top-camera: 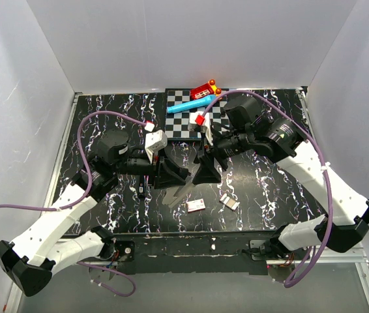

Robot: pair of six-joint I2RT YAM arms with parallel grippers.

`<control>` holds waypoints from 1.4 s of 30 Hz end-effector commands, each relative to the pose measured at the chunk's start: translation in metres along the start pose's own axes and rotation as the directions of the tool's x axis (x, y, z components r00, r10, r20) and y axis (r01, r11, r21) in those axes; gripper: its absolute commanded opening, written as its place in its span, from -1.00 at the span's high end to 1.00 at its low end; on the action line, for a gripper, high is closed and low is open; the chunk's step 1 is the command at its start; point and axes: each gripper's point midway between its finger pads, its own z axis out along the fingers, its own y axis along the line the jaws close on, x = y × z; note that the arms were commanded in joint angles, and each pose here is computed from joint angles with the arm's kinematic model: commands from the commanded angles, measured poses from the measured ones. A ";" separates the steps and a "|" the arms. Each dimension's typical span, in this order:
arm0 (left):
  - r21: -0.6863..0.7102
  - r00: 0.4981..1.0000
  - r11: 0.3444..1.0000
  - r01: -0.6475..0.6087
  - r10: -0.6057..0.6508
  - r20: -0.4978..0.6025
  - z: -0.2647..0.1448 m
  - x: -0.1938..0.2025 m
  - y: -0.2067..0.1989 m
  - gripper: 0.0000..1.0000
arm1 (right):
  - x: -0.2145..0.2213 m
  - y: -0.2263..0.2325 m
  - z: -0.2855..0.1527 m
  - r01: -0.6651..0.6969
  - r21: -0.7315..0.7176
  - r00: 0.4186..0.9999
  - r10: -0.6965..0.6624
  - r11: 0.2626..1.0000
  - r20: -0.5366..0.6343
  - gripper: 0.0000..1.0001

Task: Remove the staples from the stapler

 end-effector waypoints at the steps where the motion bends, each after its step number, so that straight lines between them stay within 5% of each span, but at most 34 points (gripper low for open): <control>1: 0.036 0.996 0.997 -0.061 0.058 0.065 -0.006 -0.021 -0.015 1.00 | -0.009 0.006 0.007 0.033 -0.043 0.999 -0.032 0.999 0.031 -0.59; 16: 0.053 0.996 0.998 -0.046 0.042 0.075 -0.002 -0.026 -0.015 1.00 | 0.000 0.013 0.020 0.040 -0.098 0.999 -0.038 0.994 0.027 -0.18; 24: 0.053 0.996 0.998 -0.044 0.039 0.085 -0.003 -0.030 -0.016 1.00 | 0.006 0.019 0.021 0.048 -0.120 0.998 -0.044 0.992 0.038 0.48; 30: 0.077 0.996 0.997 -0.033 0.026 0.088 -0.001 -0.032 -0.018 1.00 | 0.007 0.023 0.017 0.063 -0.110 0.996 -0.056 0.992 0.069 0.45; 33: 0.078 0.995 0.996 -0.032 0.025 0.095 0.000 -0.034 -0.018 1.00 | 0.006 0.024 0.013 0.069 -0.099 0.995 -0.061 0.993 0.078 0.97; 42: 0.019 0.975 0.996 -0.082 0.077 0.209 -0.013 -0.065 -0.028 1.00 | 0.037 0.021 0.018 -0.006 -0.043 0.995 0.010 0.999 0.102 0.97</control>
